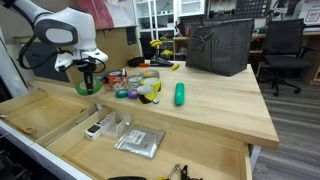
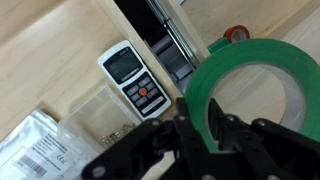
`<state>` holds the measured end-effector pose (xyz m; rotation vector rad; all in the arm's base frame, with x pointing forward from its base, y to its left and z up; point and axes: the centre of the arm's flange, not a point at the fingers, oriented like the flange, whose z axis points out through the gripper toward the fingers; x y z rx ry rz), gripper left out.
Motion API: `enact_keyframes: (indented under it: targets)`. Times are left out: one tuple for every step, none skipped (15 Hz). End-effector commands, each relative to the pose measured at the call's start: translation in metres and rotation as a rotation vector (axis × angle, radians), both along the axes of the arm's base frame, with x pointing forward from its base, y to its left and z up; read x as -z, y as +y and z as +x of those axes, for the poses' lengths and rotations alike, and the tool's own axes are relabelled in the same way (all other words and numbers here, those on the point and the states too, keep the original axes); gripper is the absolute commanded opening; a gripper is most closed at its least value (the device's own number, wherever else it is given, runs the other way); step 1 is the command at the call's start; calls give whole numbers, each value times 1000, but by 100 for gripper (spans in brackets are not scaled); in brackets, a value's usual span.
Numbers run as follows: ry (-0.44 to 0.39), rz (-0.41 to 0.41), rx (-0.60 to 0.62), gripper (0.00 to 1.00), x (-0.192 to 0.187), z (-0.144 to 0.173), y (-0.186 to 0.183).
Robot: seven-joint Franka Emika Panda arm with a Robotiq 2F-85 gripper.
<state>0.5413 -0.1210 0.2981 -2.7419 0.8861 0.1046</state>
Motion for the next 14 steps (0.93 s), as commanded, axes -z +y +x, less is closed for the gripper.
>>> enact_keyframes:
  targets:
    - [41,18,38,6,-11,23,-1]
    - [50,18,47,6,-12,26,-3]
    - [59,23,51,6,-12,29,-4]
    - [74,33,51,6,-11,32,-5]
    - [89,38,46,6,-9,34,-5]
    - [112,45,39,6,-6,36,-4]
    - [131,52,34,6,-3,38,-2]
    - [153,58,32,6,1,39,-1]
    - [170,63,29,6,5,40,0]
    - [189,66,28,6,10,42,0]
    - [205,63,31,6,13,44,-1]
    - [216,61,34,6,16,45,-2]
    - [224,44,48,6,18,47,-3]
    - [224,23,58,6,20,49,-5]
